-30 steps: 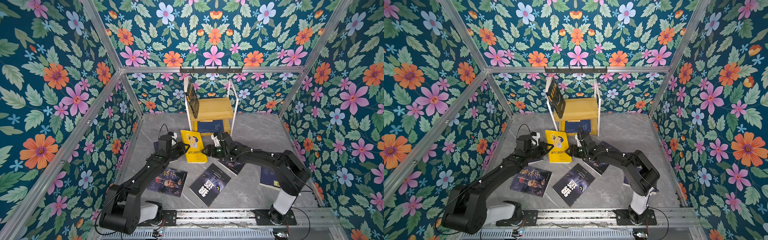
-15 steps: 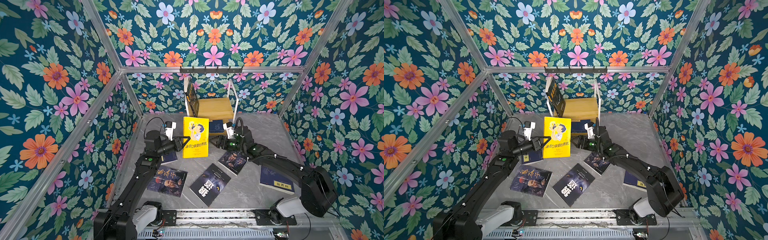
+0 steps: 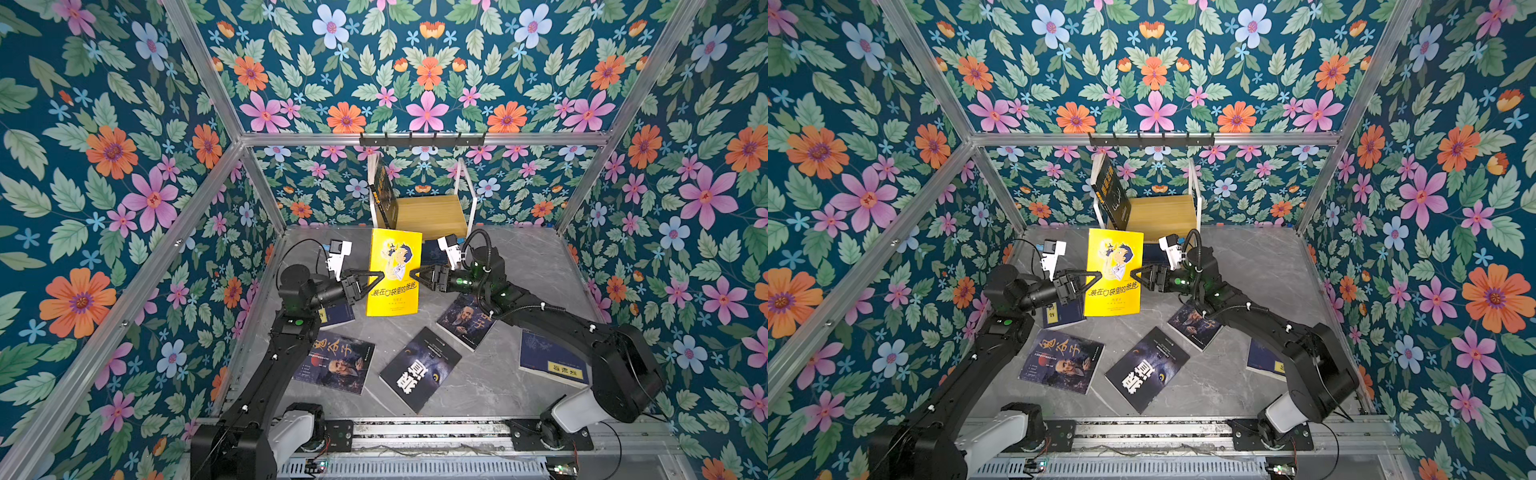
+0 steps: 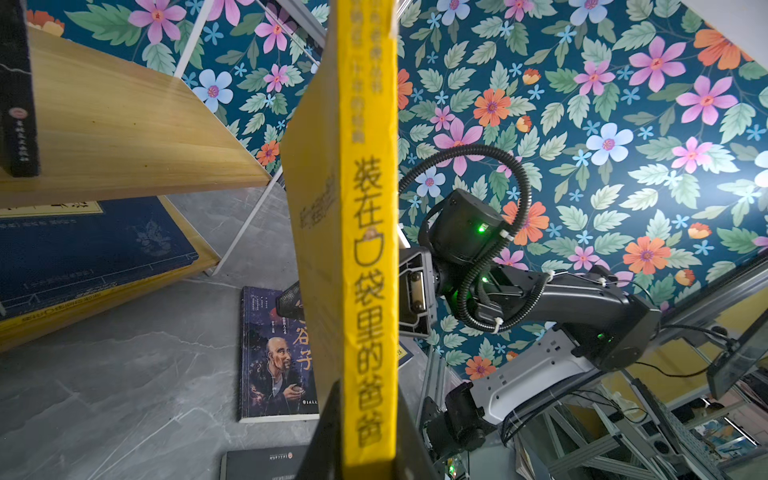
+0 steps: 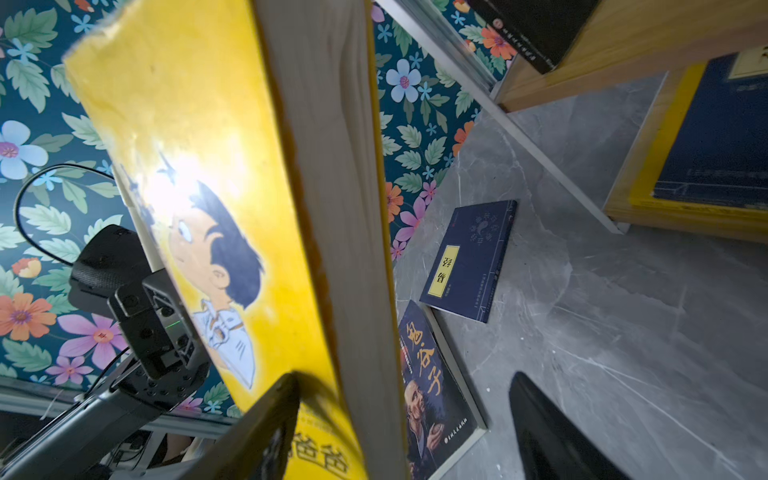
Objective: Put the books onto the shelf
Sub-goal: 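Lift the yellow book upright with the right gripper while left gripper grasps its other edge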
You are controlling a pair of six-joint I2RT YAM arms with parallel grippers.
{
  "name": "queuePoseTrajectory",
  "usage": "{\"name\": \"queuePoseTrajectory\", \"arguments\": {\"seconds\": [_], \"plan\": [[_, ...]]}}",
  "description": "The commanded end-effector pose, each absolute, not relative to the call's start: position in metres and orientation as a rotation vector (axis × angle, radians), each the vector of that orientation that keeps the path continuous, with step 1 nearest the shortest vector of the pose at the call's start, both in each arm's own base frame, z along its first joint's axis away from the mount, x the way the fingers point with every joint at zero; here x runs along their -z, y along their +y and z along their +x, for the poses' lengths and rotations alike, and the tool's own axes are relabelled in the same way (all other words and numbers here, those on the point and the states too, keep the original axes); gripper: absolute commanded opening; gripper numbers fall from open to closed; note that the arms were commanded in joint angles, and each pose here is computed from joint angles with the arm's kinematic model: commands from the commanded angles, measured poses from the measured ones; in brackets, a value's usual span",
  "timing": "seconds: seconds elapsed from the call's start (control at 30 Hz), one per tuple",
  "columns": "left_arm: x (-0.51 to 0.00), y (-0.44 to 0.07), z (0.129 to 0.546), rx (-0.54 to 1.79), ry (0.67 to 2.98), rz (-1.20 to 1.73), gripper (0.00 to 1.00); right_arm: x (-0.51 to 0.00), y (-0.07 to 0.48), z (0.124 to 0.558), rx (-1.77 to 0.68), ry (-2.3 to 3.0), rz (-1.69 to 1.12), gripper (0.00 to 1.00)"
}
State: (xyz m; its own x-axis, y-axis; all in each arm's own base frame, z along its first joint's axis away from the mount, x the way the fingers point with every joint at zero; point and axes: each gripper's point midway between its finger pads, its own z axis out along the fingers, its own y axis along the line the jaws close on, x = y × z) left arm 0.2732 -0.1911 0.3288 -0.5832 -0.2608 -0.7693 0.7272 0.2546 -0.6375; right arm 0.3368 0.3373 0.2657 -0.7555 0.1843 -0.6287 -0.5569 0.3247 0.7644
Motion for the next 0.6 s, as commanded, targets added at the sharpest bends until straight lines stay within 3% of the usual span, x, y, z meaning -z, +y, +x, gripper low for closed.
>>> {"name": "queuePoseTrajectory", "arguments": {"seconds": [0.0, 0.37, 0.57], "plan": [[-0.358, -0.190, 0.262, 1.458, 1.547, 0.524, 0.00, -0.291, 0.348, 0.334, -1.603, 1.811, -0.396, 0.78], [-0.351, -0.183, 0.274, 1.435, 1.552, 0.454, 0.00, -0.309, 0.358, 0.332, -1.890, 1.573, -0.475, 0.78], [-0.346, -0.179, 0.281, 1.425, 1.569, 0.428, 0.00, -0.310, 0.361, 0.335, -1.925, 1.570, -0.485, 0.75]]}}
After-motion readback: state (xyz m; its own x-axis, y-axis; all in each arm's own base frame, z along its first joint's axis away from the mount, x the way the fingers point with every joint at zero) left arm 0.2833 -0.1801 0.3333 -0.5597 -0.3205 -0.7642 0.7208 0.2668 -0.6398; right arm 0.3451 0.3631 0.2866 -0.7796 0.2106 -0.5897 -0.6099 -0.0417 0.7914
